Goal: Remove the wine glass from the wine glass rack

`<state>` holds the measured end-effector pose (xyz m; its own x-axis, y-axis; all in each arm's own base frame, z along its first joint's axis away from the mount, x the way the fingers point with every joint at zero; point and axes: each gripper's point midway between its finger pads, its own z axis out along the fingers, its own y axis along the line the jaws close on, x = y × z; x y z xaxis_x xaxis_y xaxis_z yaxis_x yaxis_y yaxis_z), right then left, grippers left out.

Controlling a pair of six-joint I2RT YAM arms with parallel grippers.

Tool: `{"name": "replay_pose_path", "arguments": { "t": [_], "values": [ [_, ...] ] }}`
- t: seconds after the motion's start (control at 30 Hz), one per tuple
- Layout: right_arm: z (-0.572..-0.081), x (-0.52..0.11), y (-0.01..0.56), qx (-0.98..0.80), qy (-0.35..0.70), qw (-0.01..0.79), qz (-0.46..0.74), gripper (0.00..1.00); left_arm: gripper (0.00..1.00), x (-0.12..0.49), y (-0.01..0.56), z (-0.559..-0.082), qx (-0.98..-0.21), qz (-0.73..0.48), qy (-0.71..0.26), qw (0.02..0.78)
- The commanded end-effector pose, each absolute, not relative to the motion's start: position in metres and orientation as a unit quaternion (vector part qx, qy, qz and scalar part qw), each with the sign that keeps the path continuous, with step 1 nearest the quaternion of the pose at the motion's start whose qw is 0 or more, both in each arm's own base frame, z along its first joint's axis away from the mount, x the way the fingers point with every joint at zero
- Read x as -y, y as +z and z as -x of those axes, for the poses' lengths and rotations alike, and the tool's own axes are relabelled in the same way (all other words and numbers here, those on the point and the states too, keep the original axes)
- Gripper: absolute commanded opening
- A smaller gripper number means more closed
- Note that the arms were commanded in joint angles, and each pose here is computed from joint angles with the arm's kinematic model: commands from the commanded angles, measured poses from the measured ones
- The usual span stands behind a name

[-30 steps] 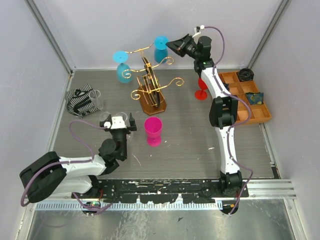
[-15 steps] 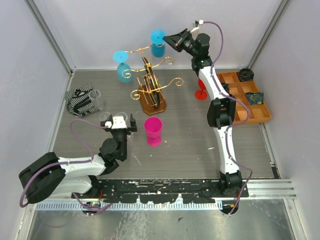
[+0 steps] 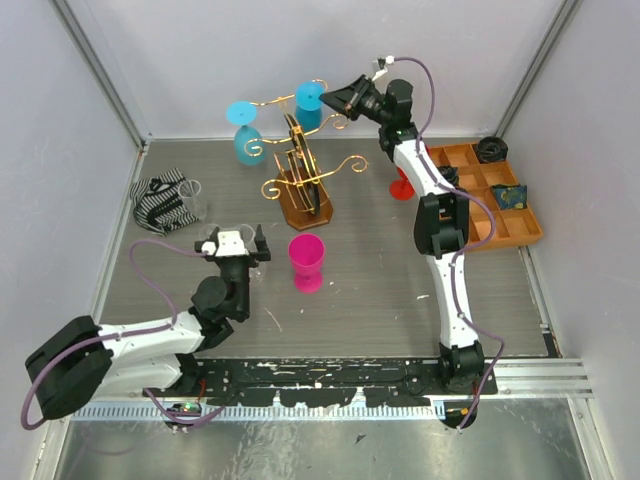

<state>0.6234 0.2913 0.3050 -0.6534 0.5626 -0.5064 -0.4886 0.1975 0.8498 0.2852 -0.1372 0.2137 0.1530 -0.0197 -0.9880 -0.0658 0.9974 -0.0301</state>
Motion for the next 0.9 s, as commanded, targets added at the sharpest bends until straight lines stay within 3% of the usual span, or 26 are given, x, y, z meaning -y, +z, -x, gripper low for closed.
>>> {"name": "replay_pose_path", "arguments": {
  "t": [0.0, 0.87],
  "values": [
    [-0.565, -0.292, 0.403, -0.602, 0.656, 0.450, 0.068, 0.00, 0.99, 0.136, 0.240, -0.283, -0.637, 0.059, -0.010, 0.768],
    [-0.521, -0.188, 0.436, -0.682, 0.492, 0.536, 0.081, 0.00, 0.99, 0.132, 0.268, -0.274, -0.641, 0.067, -0.043, 0.764]
  ]
}}
